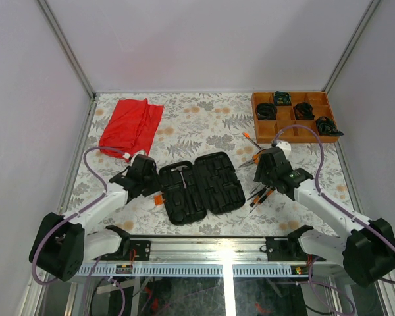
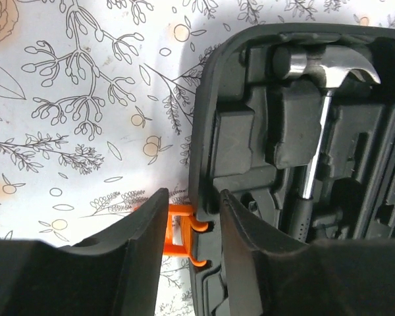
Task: Sort the tools into containers
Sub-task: Pick up the pliers at the center of the board.
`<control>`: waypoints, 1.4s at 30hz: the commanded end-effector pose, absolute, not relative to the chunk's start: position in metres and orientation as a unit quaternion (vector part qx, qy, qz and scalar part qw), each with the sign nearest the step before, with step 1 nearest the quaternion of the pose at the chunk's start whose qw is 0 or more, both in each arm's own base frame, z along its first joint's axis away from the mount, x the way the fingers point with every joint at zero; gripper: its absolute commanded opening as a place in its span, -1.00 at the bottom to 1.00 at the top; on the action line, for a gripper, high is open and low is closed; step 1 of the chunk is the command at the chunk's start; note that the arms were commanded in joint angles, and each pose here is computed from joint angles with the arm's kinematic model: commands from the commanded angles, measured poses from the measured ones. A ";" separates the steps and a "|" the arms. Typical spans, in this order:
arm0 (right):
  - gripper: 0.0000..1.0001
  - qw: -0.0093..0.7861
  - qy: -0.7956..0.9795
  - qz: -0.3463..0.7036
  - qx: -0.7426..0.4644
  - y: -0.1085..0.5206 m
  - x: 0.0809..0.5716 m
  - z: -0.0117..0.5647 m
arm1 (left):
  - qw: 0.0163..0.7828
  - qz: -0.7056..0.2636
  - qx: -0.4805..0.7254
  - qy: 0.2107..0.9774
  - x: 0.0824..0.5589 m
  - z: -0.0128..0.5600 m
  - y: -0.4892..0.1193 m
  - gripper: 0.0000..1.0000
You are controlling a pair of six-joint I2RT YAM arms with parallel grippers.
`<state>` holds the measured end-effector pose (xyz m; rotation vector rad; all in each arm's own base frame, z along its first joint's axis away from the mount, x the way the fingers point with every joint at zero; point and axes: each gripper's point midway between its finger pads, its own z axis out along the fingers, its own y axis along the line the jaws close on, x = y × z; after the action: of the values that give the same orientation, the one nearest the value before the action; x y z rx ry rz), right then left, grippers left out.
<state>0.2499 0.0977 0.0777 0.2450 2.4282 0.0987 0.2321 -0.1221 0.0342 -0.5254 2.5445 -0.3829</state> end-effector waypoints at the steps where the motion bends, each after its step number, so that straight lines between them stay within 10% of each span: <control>1: 0.19 0.377 0.916 0.068 0.123 0.106 0.277 0.091 | 0.271 -0.143 -0.187 0.933 0.237 0.058 -0.120 -0.24; 31: 0.27 0.289 0.955 0.041 -0.047 0.113 0.370 0.084 | 0.321 -0.211 -0.090 0.919 0.232 0.156 -0.137 -0.07; 42: 0.29 0.391 0.918 0.048 -0.041 0.116 0.401 0.125 | 0.325 -0.214 -0.087 0.917 0.233 0.158 -0.137 -0.06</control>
<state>0.3702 0.1109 0.0732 -0.1209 2.5430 0.0842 0.2319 -0.1364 0.1502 -0.2606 2.4280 -0.5439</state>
